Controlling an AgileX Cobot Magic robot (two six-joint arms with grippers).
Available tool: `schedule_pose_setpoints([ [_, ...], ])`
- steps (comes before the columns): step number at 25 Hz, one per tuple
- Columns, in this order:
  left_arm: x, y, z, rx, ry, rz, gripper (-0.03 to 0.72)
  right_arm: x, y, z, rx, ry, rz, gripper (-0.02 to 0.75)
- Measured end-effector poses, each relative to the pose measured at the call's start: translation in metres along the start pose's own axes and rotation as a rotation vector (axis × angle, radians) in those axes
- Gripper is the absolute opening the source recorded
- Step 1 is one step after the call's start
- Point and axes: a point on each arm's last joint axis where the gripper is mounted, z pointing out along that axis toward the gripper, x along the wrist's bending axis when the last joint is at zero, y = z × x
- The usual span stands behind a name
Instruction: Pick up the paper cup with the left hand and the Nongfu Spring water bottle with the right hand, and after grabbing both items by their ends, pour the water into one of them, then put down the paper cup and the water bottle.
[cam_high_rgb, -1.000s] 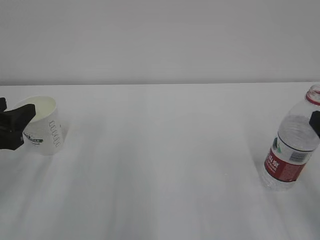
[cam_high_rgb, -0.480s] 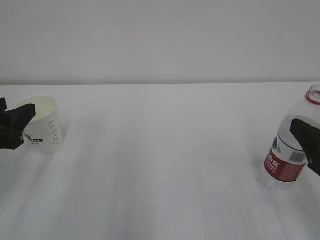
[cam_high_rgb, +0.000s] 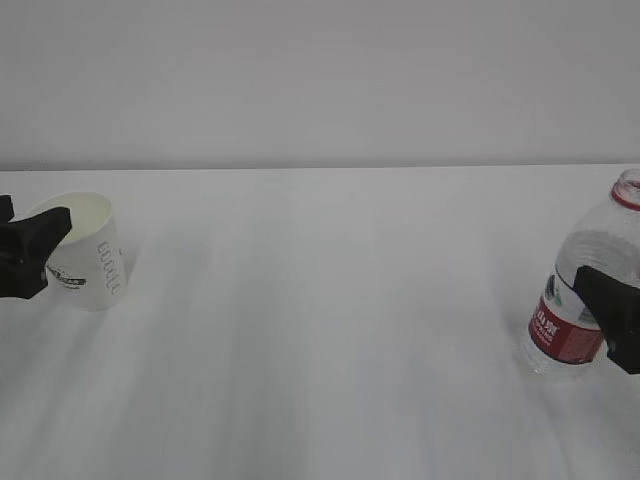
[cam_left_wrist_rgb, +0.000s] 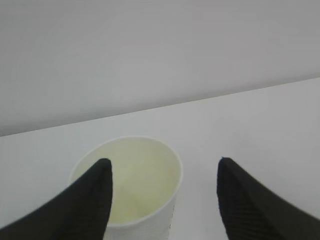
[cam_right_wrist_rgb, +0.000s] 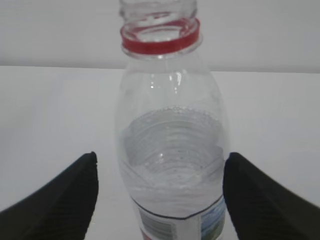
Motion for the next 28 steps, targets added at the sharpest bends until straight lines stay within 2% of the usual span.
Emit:
schedule_pose_setpoints([
  [11,0.000,-0.013,0.008,0.024,-0.007,-0.013,0.486,-0.006,-0.022,0.017,0.011,-0.024,0.058,0.587],
  [17,-0.002,-0.025,0.004,-0.018,-0.021,-0.031,0.486,-0.010,-0.042,0.020,0.106,-0.064,0.080,0.587],
  [28,-0.003,-0.051,-0.009,0.089,-0.014,-0.056,0.486,-0.008,-0.043,0.020,0.111,-0.039,0.021,0.587],
])
